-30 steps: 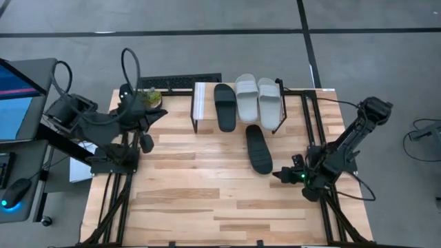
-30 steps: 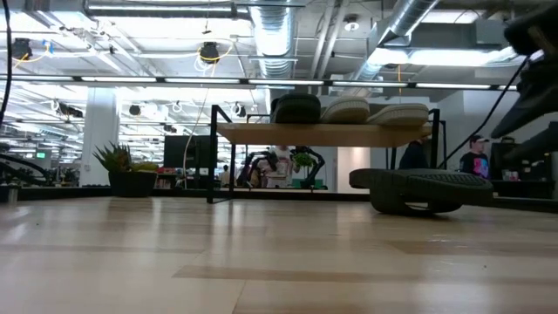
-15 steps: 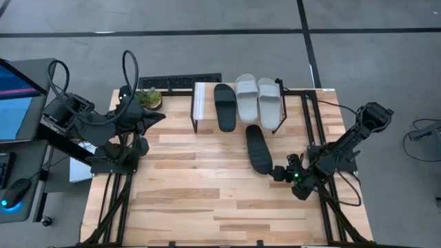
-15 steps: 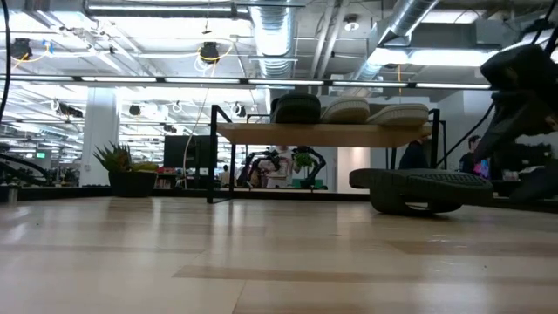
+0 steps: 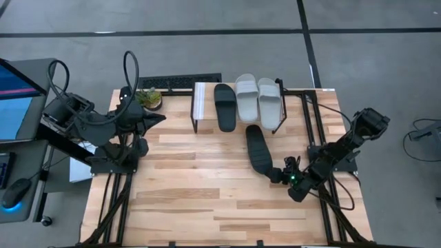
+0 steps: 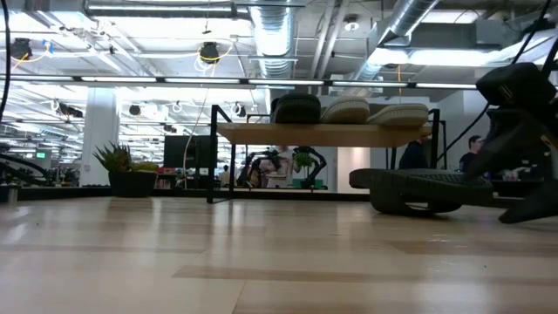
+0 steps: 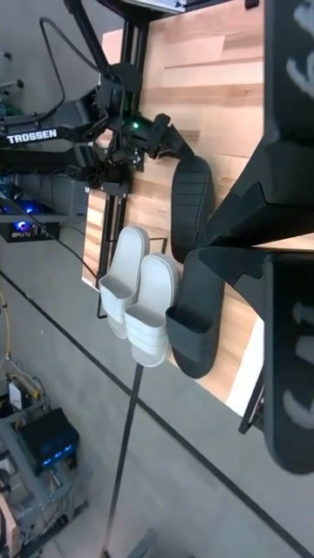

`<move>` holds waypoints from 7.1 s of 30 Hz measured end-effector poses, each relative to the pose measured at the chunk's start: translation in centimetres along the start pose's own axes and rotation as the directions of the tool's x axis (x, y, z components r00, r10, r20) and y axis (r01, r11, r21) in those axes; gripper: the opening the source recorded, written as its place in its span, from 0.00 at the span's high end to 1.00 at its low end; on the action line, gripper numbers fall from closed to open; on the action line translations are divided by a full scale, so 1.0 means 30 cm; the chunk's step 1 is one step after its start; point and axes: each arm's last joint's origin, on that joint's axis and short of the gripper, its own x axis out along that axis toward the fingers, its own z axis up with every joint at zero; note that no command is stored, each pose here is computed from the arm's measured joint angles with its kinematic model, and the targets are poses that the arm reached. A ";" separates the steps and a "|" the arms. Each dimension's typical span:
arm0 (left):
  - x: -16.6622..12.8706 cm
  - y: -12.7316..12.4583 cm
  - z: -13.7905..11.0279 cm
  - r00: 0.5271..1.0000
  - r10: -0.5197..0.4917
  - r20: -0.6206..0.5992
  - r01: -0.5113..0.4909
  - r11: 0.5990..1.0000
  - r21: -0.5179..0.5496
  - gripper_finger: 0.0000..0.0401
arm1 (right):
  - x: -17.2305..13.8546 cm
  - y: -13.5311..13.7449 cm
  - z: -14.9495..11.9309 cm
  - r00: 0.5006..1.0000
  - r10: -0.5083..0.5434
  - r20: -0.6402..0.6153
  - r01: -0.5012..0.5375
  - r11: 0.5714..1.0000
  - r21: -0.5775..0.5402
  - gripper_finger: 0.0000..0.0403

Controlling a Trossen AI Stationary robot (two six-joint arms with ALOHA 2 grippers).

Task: Pick and place slides into the shelf
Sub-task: Put the black slide on the shelf

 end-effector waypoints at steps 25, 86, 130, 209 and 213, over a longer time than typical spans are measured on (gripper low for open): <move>0.000 0.001 -0.005 1.000 -0.002 -0.013 0.002 1.000 0.012 1.00 | 0.049 0.011 0.059 0.994 -0.060 0.091 0.056 0.998 0.043 0.31; 0.099 -0.135 -0.115 0.994 0.013 -0.108 -0.019 0.998 -0.054 1.00 | -0.314 0.365 -0.124 0.977 -0.196 -0.088 0.114 0.819 -0.562 1.00; 0.184 -0.103 -0.126 0.942 -0.139 -0.304 0.179 0.978 0.106 1.00 | -0.460 0.834 0.034 0.957 -0.164 0.241 0.263 0.133 -0.955 1.00; 0.499 -0.191 -0.157 0.822 -0.248 -0.512 0.511 0.719 0.471 0.55 | -0.512 0.901 0.072 0.960 -0.044 0.277 0.280 0.095 -0.955 1.00; 0.499 -0.191 -0.157 0.822 -0.248 -0.513 0.509 0.723 0.467 0.55 | -0.513 0.902 0.070 0.961 -0.040 0.274 0.276 0.096 -0.956 1.00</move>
